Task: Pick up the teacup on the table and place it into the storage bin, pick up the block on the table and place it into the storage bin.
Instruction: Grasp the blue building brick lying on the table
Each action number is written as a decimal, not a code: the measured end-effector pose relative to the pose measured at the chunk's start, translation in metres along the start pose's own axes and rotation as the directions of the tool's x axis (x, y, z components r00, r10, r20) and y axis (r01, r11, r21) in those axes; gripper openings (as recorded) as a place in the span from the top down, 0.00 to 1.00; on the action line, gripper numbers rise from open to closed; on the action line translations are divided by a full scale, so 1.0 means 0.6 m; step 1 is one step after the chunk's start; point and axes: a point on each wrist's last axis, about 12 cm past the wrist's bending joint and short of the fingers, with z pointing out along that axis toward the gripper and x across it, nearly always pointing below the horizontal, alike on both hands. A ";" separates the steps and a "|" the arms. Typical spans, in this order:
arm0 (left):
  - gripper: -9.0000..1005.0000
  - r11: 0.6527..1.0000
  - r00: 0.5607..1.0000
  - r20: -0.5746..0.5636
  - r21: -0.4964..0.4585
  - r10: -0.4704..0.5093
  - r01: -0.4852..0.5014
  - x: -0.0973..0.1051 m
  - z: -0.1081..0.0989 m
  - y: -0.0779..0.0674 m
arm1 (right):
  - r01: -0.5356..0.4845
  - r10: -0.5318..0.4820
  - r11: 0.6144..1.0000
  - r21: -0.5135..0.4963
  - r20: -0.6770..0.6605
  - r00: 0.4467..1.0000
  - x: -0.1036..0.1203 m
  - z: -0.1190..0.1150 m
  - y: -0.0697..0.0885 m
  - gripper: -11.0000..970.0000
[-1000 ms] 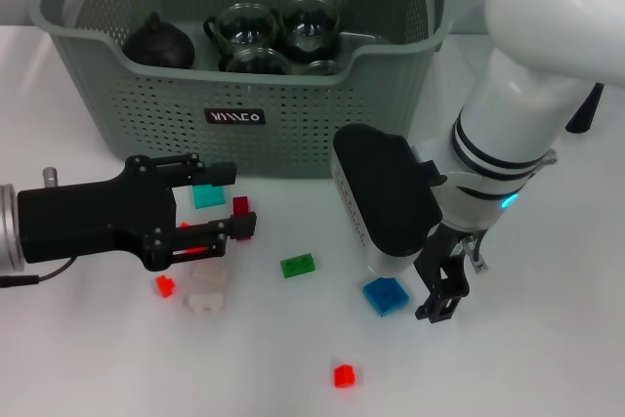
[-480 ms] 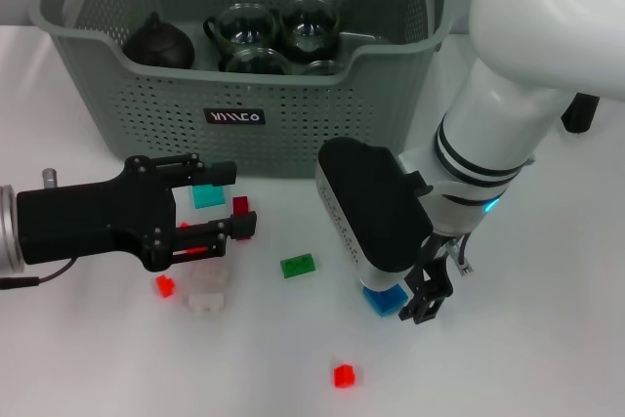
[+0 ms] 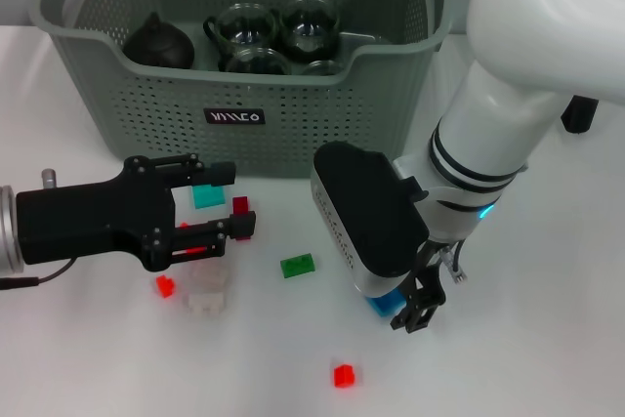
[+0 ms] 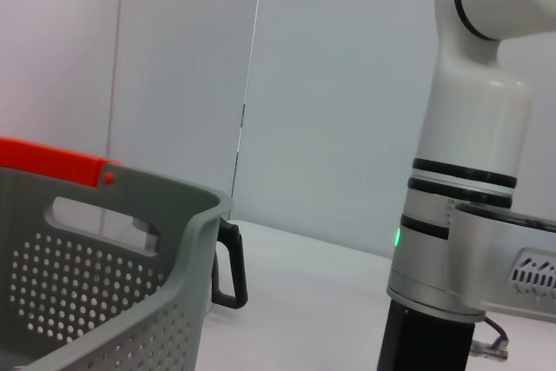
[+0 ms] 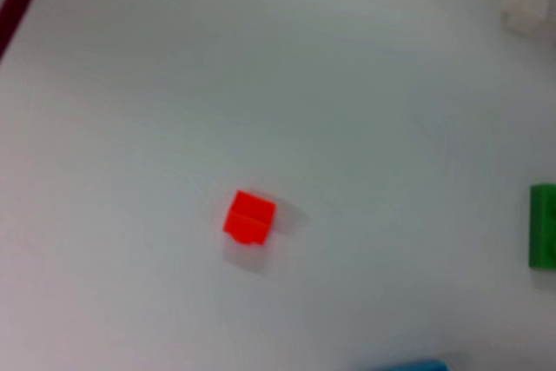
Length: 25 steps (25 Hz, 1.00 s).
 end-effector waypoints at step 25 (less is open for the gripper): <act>0.35 1.000 1.000 0.013 -0.019 -0.008 0.008 0.002 -0.008 0.000 | -0.048 0.049 0.998 -0.029 0.018 0.999 0.010 0.012 0.005 0.33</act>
